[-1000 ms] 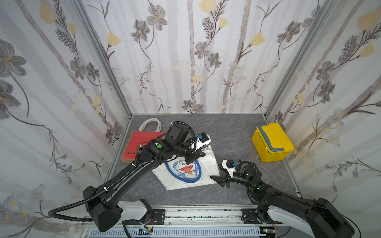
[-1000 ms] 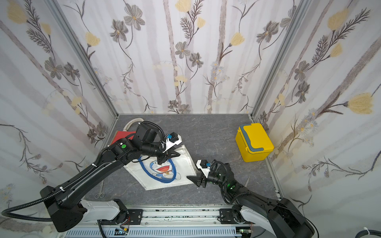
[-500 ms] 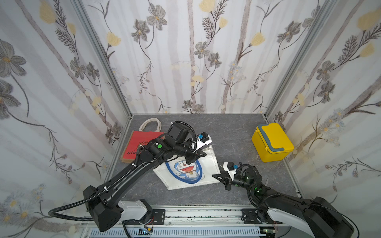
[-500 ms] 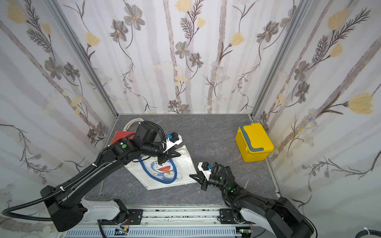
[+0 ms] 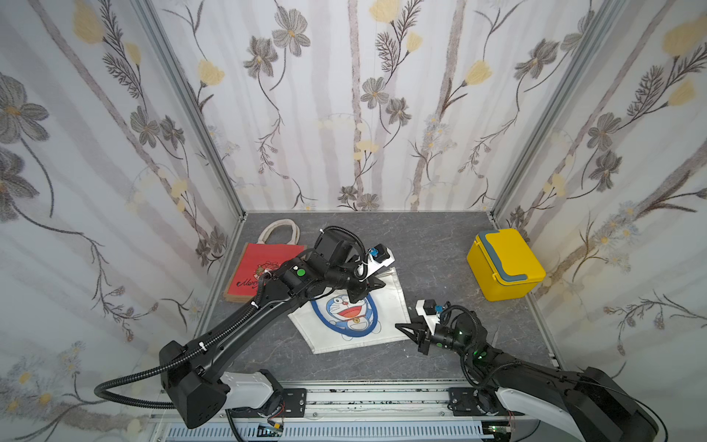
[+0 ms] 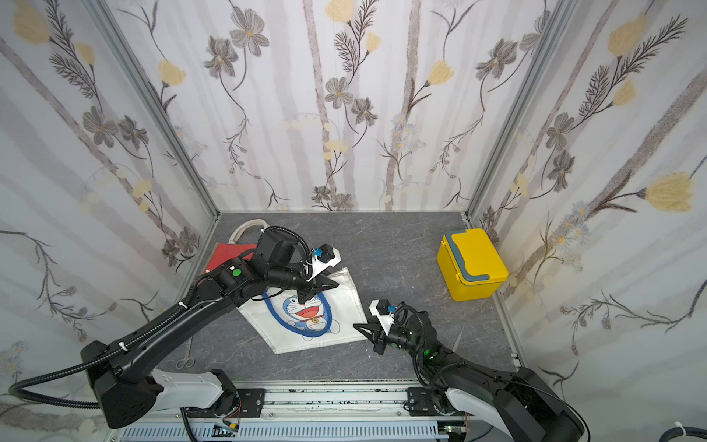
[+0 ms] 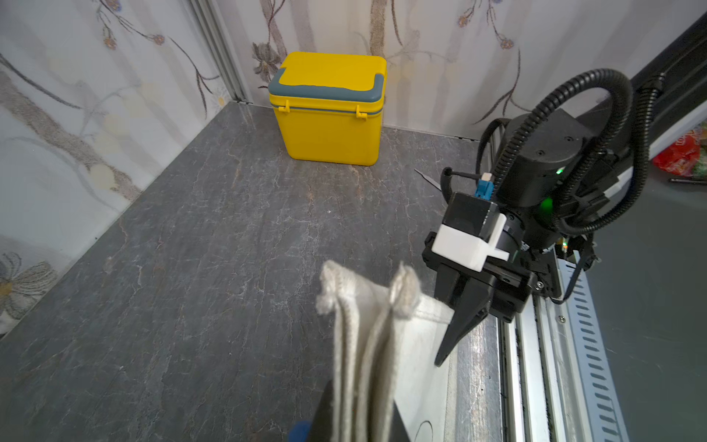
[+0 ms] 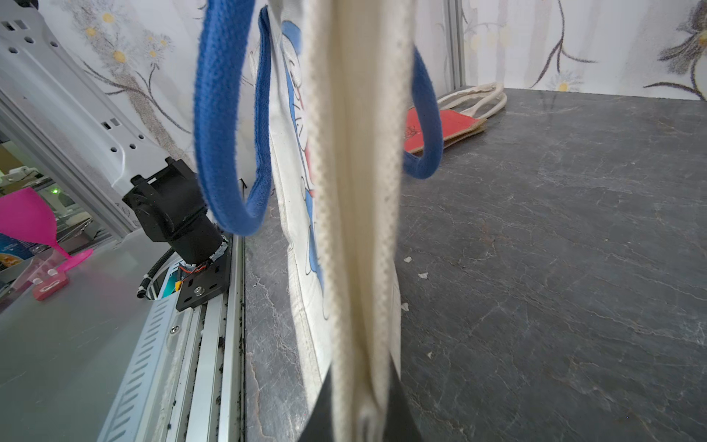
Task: Put away the canvas bag
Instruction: Place the canvas bag at the center of the board.
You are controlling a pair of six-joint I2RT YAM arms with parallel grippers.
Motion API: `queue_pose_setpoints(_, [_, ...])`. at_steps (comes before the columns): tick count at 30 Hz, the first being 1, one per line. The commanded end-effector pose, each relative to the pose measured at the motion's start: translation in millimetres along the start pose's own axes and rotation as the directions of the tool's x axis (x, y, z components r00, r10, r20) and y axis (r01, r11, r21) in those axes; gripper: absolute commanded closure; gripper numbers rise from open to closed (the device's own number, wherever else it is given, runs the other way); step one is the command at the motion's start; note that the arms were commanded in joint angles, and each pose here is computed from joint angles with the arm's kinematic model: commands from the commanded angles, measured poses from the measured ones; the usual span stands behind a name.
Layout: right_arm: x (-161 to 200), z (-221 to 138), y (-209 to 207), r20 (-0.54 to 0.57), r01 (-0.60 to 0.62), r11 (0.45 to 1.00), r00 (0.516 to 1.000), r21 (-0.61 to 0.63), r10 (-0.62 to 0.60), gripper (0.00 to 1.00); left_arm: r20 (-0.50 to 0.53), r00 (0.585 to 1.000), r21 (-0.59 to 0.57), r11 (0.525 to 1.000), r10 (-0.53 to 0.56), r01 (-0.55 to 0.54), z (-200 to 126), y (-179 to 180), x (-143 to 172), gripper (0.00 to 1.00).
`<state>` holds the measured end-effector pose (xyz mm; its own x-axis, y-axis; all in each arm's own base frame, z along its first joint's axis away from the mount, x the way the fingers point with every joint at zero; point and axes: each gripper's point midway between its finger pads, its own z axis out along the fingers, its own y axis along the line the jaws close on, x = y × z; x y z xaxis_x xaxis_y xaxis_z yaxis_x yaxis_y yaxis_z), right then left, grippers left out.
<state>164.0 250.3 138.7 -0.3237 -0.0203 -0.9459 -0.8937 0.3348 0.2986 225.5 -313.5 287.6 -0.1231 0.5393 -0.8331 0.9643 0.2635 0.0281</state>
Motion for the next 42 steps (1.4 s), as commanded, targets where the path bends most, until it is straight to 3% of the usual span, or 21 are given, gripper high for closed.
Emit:
queue_pose_setpoints(1, [-5, 1, -5, 0.015, -0.049, 0.998, 0.999, 0.027, 0.049, 1.0, 0.109, 0.994, -0.136, 0.991, 0.029, -0.014, -6, 25, -30, 0.33])
queue_pose_setpoints(3, [-2, 2, -11, 0.005, -0.091, 0.994, 0.996, 0.054, 0.091, 1.0, 0.149, 0.989, -0.193, 0.981, 0.009, 0.02, -10, 36, -40, 0.01])
queue_pose_setpoints(6, [-3, 0, -23, 0.024, -0.173, 0.979, 0.985, 0.107, 0.172, 1.0, 0.278, 0.96, -0.341, 0.931, -0.034, 0.131, -28, 64, -62, 0.0])
queue_pose_setpoints(9, [-4, -1, -40, 0.053, -0.239, 0.952, 0.971, 0.189, 0.233, 1.0, 0.465, 0.88, -0.461, 0.822, -0.098, 0.335, -67, 94, -84, 0.0])
queue_pose_setpoints(11, [-2, -3, -54, 0.055, -0.264, 0.929, 0.964, 0.26, 0.259, 1.0, 0.553, 0.819, -0.47, 0.755, -0.153, 0.458, -87, 107, -87, 0.0])
queue_pose_setpoints(15, [6, -5, -83, -0.001, -0.305, 0.861, 0.943, 0.408, 0.334, 1.0, 0.656, 0.664, -0.35, 0.634, -0.36, 0.689, -99, 127, -64, 0.0])
queue_pose_setpoints(17, [10, -8, -94, -0.033, -0.294, 0.825, 0.935, 0.482, 0.353, 1.0, 0.657, 0.637, -0.332, 0.604, -0.403, 0.724, -93, 128, -45, 0.04])
queue_pose_setpoints(20, [14, -15, -106, -0.052, -0.265, 0.789, 0.935, 0.555, 0.35, 1.0, 0.617, 0.657, -0.347, 0.599, -0.434, 0.722, -70, 125, -9, 0.06])
queue_pose_setpoints(23, [16, -18, -114, -0.069, -0.226, 0.774, 0.942, 0.591, 0.328, 1.0, 0.569, 0.656, -0.388, 0.542, -0.496, 0.746, -49, 135, 38, 0.07])
queue_pose_setpoints(29, [20, -17, -120, -0.105, -0.185, 0.779, 0.946, 0.599, 0.306, 1.0, 0.518, 0.558, -0.426, 0.371, -0.648, 0.825, -15, 163, 130, 0.11])
queue_pose_setpoints(33, [25, -16, -122, -0.133, -0.168, 0.785, 0.944, 0.596, 0.303, 1.0, 0.454, 0.527, -0.399, 0.365, -0.719, 0.841, 12, 166, 157, 0.22])
queue_pose_setpoints(35, [27, -16, -124, -0.141, -0.165, 0.785, 0.942, 0.597, 0.305, 1.0, 0.423, 0.508, -0.399, 0.349, -0.751, 0.848, 26, 165, 172, 0.33])
queue_pose_setpoints(37, [29, -17, -125, -0.146, -0.165, 0.781, 0.939, 0.602, 0.311, 1.0, 0.401, 0.472, -0.394, 0.317, -0.785, 0.863, 38, 163, 186, 0.43])
queue_pose_setpoints(42, [29, -17, -126, -0.13, -0.177, 0.778, 0.94, 0.603, 0.315, 1.0, 0.399, 0.373, -0.391, 0.212, -0.838, 0.896, 52, 150, 227, 0.48])
